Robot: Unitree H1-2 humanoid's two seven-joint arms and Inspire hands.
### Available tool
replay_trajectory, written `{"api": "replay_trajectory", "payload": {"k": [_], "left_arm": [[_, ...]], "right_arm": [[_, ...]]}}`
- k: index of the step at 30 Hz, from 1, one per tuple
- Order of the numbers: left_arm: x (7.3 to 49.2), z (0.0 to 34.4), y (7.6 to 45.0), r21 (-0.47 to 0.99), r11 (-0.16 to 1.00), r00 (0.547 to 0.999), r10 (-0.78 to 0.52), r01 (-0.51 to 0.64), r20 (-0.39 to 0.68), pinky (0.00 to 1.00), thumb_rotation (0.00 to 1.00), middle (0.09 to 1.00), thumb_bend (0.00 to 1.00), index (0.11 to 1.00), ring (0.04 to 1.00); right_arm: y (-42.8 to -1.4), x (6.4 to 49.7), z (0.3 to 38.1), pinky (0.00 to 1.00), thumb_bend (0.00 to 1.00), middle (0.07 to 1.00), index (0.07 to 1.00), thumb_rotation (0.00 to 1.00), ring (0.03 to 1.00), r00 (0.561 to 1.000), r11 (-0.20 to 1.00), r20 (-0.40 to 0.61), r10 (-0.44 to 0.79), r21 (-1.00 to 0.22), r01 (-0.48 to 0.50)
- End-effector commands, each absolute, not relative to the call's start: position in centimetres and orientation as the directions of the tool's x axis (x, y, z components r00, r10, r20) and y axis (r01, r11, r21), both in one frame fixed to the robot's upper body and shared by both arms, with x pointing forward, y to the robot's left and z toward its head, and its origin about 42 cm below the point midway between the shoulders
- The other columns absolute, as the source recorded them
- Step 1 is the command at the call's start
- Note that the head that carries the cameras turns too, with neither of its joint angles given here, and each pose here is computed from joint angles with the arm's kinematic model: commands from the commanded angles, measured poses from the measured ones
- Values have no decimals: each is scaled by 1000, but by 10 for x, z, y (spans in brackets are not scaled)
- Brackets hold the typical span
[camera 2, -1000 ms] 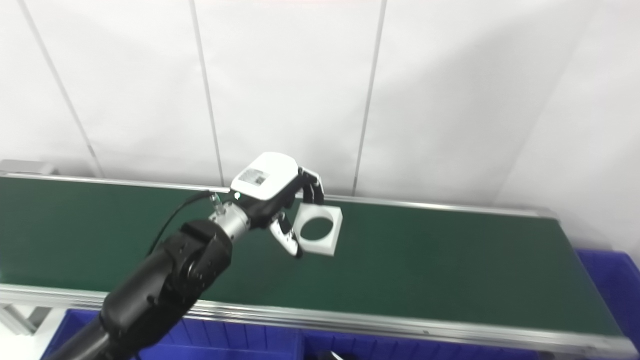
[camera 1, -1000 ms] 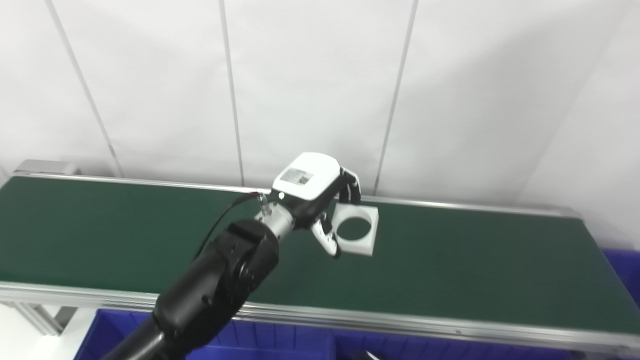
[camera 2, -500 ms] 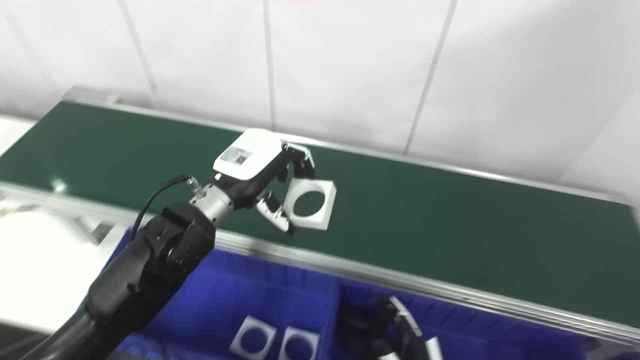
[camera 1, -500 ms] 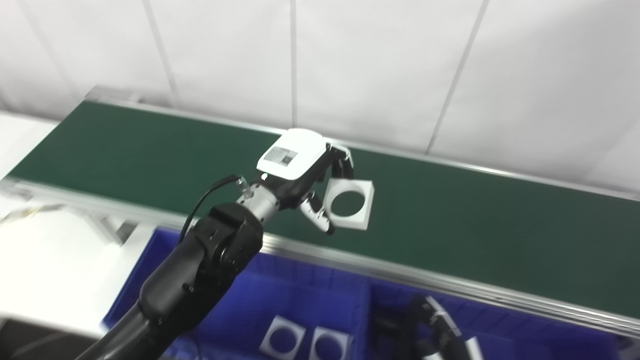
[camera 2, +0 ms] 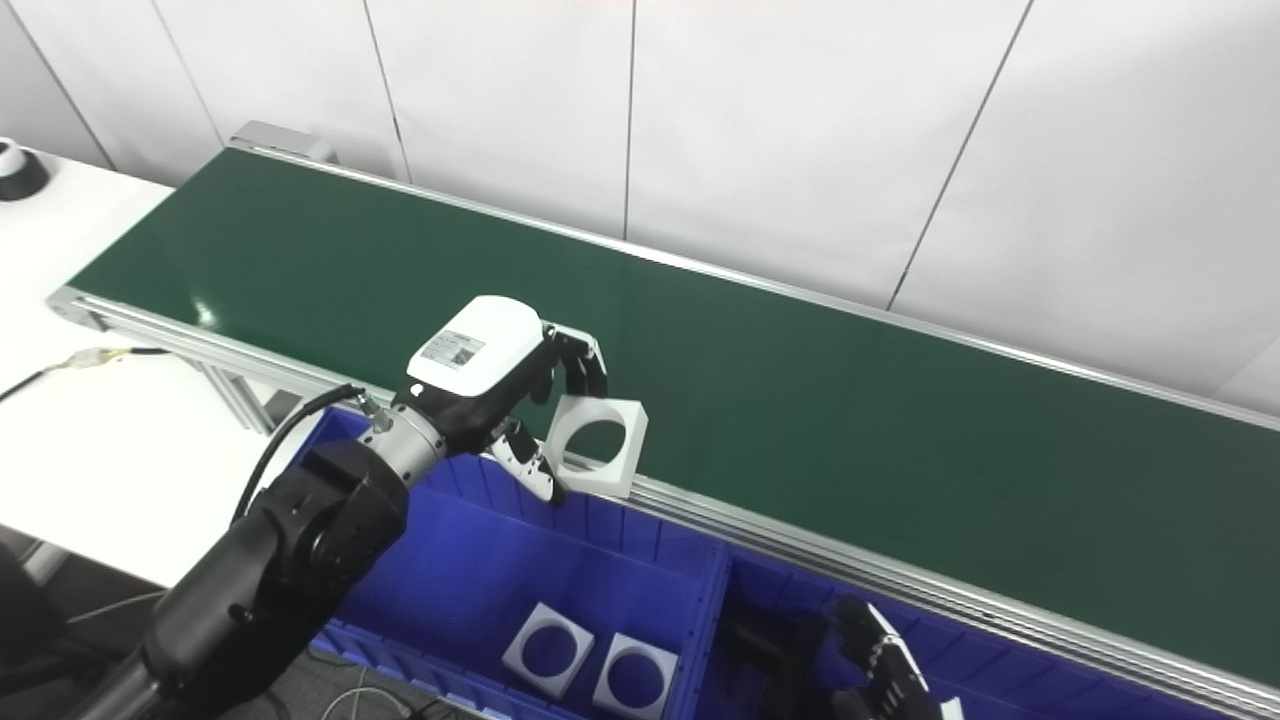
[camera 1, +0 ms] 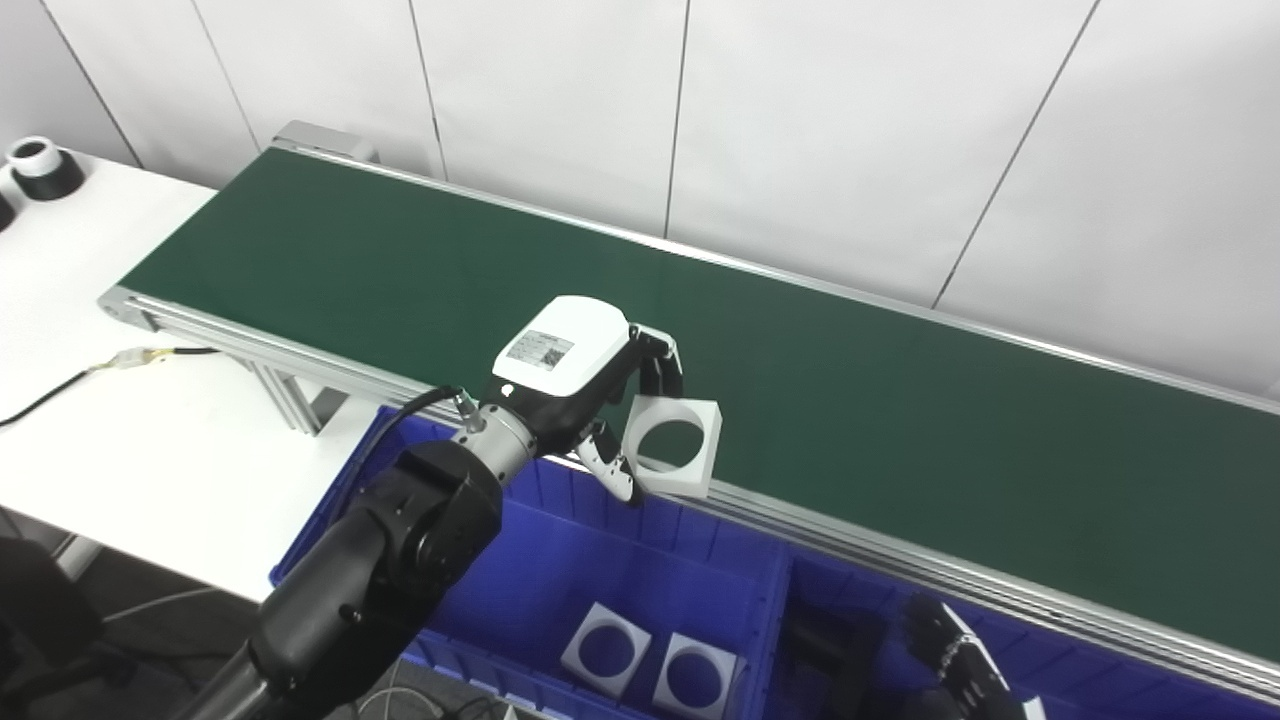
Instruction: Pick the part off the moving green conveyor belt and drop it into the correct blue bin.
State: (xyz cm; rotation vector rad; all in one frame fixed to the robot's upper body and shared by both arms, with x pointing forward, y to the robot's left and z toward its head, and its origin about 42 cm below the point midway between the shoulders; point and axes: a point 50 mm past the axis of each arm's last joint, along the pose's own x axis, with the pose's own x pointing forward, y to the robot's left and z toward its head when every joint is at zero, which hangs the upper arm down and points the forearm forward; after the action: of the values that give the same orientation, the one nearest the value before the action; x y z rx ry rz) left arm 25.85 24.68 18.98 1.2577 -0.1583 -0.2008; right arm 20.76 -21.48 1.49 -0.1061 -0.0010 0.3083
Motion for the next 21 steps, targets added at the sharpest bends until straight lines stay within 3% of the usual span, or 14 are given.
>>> {"api": "replay_trajectory", "payload": {"k": [1,8,14,16,21], "left_arm": [[251,190,247,956,291,972,-230,35,35,224,0,397,518,508,302],[228,154,252,961,256,982,-181,103,-57,244,0,397,518,506,313],[219,141,257,968,201,980,-158,150,-119,219,0,394,519,500,291],[217,138,259,970,181,976,-173,163,-132,204,0,459,525,487,264],[213,125,263,975,122,968,-191,186,-161,218,0,472,526,484,257]], "right_arm": [[-217,214,28,855,757,846,854,773,866,948,946,65,312,-110,-304],[-220,214,27,828,780,841,850,781,847,950,947,56,306,-122,-298],[-223,215,27,837,772,842,853,773,856,950,947,58,306,-122,-298],[-223,216,27,843,774,839,849,768,859,950,948,59,306,-113,-298],[-224,217,27,846,788,837,845,759,860,951,949,60,305,-98,-298]]}}
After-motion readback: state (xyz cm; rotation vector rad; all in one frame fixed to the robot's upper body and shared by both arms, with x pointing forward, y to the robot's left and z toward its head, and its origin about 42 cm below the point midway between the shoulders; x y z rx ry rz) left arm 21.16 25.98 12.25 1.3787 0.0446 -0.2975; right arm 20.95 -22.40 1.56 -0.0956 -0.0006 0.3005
